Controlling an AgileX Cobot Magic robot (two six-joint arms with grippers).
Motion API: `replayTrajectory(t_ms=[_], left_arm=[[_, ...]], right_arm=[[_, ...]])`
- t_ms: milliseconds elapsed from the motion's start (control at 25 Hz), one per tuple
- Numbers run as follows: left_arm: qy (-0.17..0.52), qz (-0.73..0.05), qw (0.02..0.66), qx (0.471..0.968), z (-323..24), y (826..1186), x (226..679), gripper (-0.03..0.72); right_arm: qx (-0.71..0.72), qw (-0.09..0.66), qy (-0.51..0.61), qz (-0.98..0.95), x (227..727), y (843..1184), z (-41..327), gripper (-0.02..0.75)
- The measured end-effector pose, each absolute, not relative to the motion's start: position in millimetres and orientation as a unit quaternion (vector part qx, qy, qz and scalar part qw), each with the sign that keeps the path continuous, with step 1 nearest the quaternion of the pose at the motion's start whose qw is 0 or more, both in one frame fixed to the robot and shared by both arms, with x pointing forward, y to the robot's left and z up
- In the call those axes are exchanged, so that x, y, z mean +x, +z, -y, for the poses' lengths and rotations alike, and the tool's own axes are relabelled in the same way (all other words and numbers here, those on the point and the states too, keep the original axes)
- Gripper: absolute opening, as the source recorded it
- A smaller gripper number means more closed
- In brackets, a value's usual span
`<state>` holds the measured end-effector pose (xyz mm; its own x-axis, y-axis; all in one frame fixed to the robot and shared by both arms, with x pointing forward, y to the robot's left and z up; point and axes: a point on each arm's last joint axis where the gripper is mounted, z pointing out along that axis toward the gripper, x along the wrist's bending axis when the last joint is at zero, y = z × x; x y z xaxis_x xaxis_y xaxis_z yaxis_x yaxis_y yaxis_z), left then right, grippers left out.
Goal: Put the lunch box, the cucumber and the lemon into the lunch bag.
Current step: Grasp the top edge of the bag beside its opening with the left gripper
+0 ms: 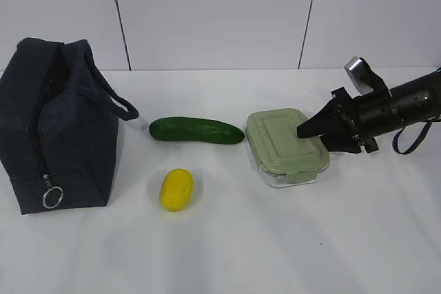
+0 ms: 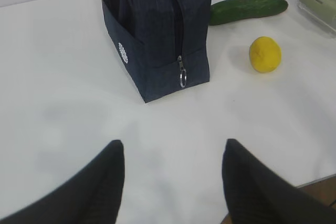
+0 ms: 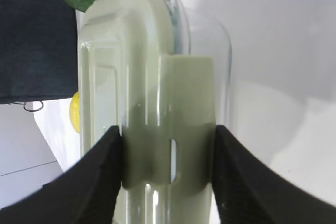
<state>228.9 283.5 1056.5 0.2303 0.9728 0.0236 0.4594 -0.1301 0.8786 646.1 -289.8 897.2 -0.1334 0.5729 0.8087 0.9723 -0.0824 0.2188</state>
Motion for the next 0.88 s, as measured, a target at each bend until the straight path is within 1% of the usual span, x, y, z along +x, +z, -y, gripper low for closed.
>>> replayTrajectory(t_ms=[360, 600, 880], left_arm=[[0.325, -0.528, 0.395, 0.678, -284, 1056, 229, 0.431], [0.325, -0.528, 0.395, 0.678, -284, 1056, 229, 0.432], [0.325, -0.528, 0.395, 0.678, -284, 1056, 229, 0.432]], right_arm=[[-0.621, 0.236, -0.422, 0.616, 646, 923, 289, 0.381], [-0.625, 0.225, -0.444, 0.601, 644, 953, 288, 0.381], [-0.626, 0.221, -0.452, 0.596, 639, 978, 282, 0.381]])
